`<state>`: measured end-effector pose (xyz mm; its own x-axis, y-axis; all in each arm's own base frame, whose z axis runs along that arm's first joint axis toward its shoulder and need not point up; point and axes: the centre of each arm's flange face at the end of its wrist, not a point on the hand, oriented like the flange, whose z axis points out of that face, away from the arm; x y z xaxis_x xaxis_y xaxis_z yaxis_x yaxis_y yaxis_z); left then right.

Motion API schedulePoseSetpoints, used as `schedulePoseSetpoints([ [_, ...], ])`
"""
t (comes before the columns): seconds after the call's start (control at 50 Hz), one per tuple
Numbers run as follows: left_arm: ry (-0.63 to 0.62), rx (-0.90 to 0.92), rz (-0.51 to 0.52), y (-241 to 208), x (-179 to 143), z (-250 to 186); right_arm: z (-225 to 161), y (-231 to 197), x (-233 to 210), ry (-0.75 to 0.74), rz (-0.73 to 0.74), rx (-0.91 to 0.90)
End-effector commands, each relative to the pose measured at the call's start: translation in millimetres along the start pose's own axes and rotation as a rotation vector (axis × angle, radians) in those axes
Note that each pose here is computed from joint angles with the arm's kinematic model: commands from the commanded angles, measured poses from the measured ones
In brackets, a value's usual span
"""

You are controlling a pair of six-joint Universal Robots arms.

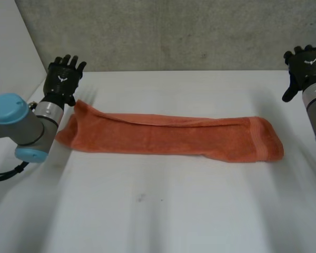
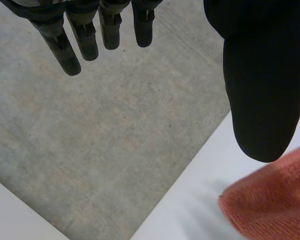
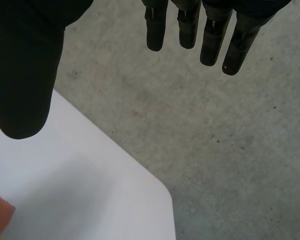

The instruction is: Fold the laundry

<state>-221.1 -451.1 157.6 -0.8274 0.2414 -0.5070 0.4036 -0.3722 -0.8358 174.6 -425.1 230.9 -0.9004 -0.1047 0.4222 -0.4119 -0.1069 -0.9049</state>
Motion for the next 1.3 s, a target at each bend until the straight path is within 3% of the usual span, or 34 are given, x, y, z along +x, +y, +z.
schedulePoseSetpoints([
  [0.02,-0.006,-0.023,-0.007,-33.5,-16.6,-27.5,-30.6,-10.4,-0.5,-0.094,0.021,-0.075],
  [0.22,0.108,-0.236,-0.088,-39.3,-7.4,-69.7,-57.7,-1.9,-25.6,-0.348,0.081,-0.219],
  [0.36,0.172,-0.366,-0.163,-28.0,-1.0,-68.2,-24.8,28.2,-46.8,-0.418,0.202,-0.271],
  [0.52,0.189,-0.386,-0.169,-5.2,7.8,-52.7,-3.2,64.0,-72.5,-0.475,0.241,-0.373],
  [0.82,0.235,-0.351,-0.173,19.9,22.4,-34.6,15.2,75.9,-77.0,-0.447,0.233,-0.373],
  [0.98,0.207,-0.298,-0.156,16.8,18.9,-27.2,16.3,49.1,-62.6,-0.396,0.219,-0.325],
  [1.14,0.207,-0.316,-0.161,6.5,14.2,-40.0,-20.8,17.9,-45.4,-0.415,0.221,-0.301],
  [1.3,0.205,-0.357,-0.167,2.7,10.3,-57.2,-50.2,35.2,-26.0,-0.386,0.172,-0.302],
])
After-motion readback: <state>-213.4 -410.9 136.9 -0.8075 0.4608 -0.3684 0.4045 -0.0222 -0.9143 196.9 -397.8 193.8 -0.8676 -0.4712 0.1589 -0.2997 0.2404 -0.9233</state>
